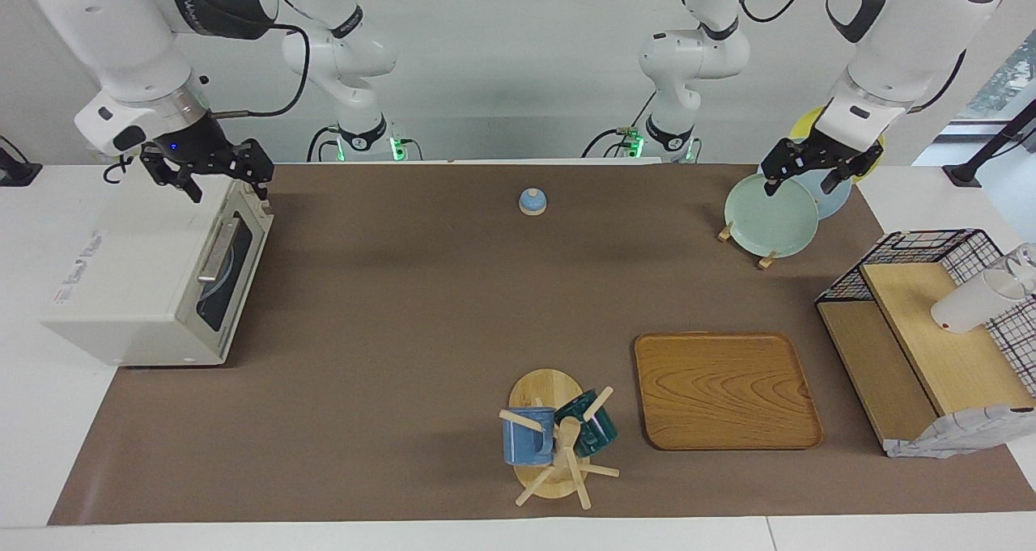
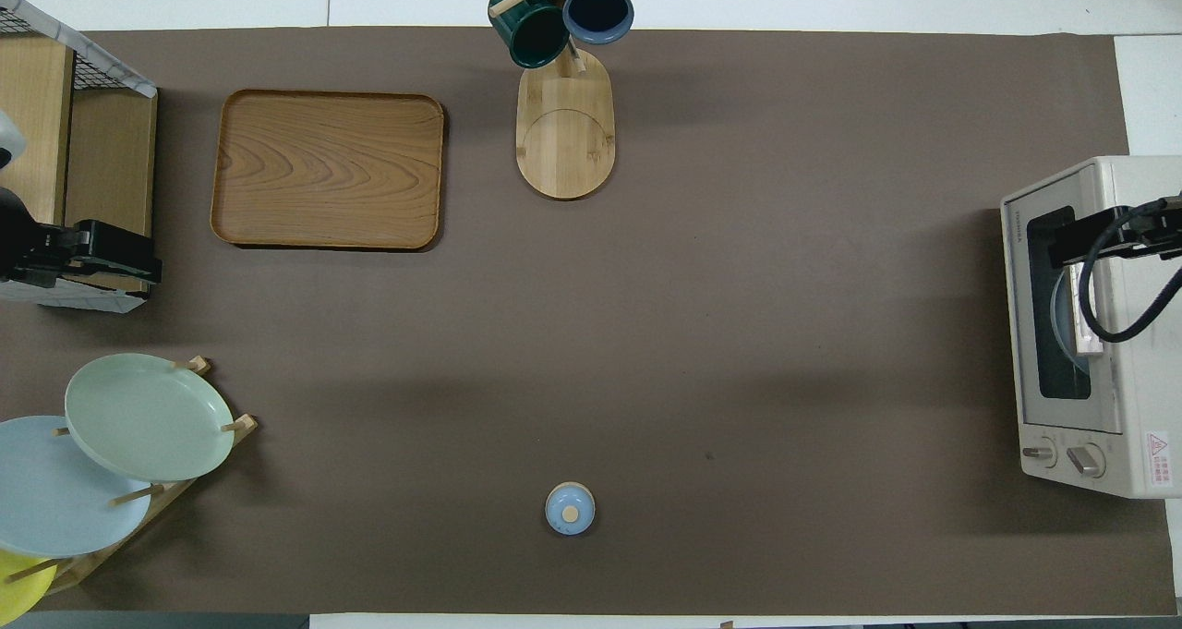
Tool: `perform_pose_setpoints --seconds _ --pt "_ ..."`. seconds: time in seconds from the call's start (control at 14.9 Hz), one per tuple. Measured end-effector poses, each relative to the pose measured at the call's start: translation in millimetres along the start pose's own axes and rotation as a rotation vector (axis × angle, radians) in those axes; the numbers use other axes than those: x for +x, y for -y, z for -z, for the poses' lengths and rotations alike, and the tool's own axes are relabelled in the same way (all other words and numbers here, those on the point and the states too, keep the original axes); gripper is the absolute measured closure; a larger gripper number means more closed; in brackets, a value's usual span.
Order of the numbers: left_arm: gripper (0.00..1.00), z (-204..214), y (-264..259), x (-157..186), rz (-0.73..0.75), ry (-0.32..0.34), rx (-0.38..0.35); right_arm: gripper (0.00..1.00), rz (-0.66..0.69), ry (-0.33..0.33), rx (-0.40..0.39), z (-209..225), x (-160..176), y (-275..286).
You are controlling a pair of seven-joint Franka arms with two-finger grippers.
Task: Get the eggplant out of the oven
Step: 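Reach the right gripper toward the toaster oven door handle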
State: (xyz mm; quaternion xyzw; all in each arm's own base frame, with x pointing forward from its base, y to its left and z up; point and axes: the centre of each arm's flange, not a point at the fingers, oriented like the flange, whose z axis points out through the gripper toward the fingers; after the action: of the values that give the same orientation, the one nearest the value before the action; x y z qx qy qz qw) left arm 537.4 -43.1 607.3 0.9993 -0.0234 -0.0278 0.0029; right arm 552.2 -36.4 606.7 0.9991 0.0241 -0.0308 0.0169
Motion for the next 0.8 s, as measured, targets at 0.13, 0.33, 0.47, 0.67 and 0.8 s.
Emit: perform_pose_setpoints --seconds 0.13,0.33,0.47,0.67,0.8 --pt "0.00 0.0 0.0 0.0 0.000 0.000 0.000 0.00 0.000 0.000 0.000 0.0 0.0 0.0" --pt "0.00 0.0 0.0 0.0 0.000 0.000 0.000 0.00 0.000 0.000 0.000 0.1 0.0 0.1" --pt "0.00 0.0 0.0 0.0 0.000 0.000 0.000 0.00 0.000 0.000 0.000 0.1 0.0 0.1" --pt "0.00 0.0 0.0 0.0 0.000 0.000 0.000 0.00 0.003 -0.002 0.000 0.3 0.4 1.4" --pt "0.00 0.0 0.0 0.0 0.000 0.000 0.000 0.07 0.011 -0.015 -0.002 -0.7 2.5 4.1"
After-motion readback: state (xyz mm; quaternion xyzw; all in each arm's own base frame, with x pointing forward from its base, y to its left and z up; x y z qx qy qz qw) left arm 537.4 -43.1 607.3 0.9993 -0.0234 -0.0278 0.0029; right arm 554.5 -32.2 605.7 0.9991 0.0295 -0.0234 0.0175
